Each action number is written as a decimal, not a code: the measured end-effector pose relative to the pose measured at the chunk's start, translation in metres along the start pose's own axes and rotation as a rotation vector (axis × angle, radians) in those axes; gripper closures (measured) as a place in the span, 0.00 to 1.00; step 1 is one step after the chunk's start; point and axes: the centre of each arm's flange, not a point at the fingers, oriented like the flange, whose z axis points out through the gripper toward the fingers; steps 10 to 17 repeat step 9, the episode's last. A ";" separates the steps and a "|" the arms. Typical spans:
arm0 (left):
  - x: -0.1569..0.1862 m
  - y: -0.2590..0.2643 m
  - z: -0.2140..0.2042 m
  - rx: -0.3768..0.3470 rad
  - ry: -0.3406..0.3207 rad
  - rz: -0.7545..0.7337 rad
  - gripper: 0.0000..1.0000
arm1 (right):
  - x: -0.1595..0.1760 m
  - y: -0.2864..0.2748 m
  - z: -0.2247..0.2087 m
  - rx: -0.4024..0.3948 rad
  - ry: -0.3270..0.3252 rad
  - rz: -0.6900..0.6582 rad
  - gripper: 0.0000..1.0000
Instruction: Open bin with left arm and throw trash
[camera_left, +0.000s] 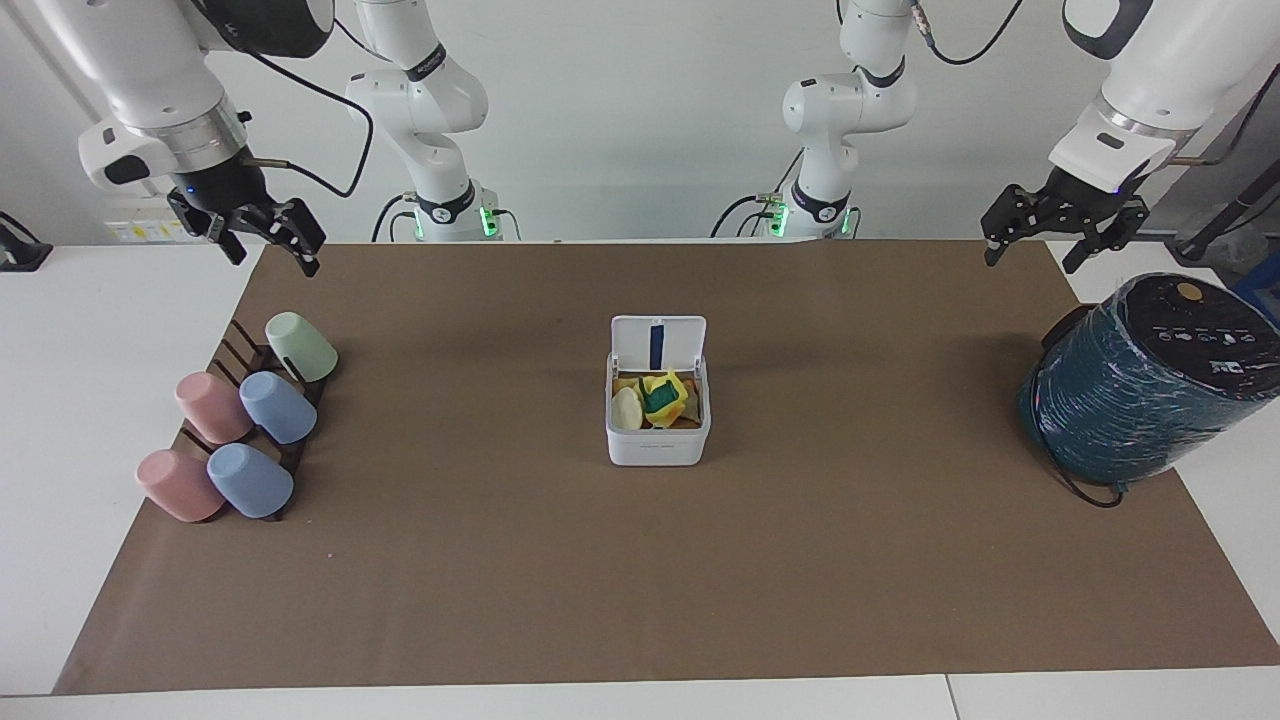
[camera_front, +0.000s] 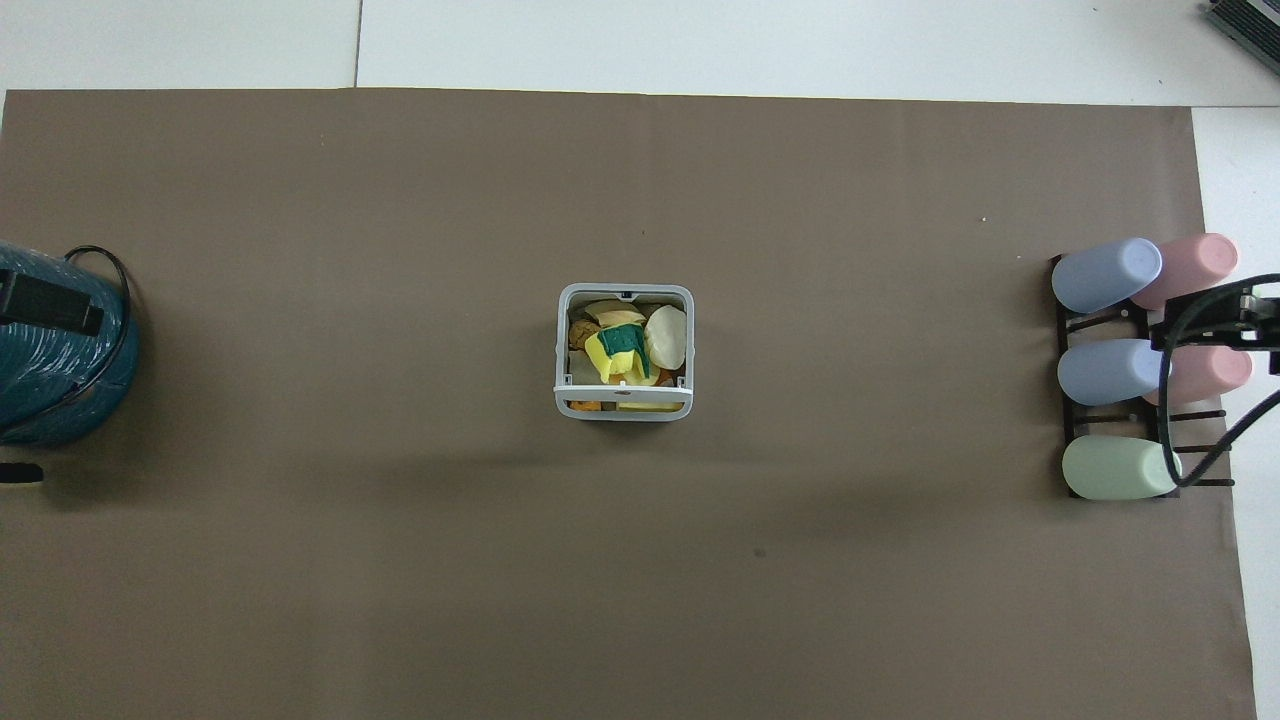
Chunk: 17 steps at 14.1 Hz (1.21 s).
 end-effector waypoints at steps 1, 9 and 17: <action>0.000 0.000 0.000 0.000 0.000 0.000 0.00 | 0.000 -0.005 -0.001 0.001 0.005 -0.010 0.00; -0.006 0.002 0.011 -0.005 -0.027 0.000 0.00 | 0.000 -0.007 -0.002 0.002 0.012 -0.012 0.00; -0.006 0.002 0.011 -0.005 -0.027 0.000 0.00 | 0.000 -0.007 -0.002 0.002 0.012 -0.012 0.00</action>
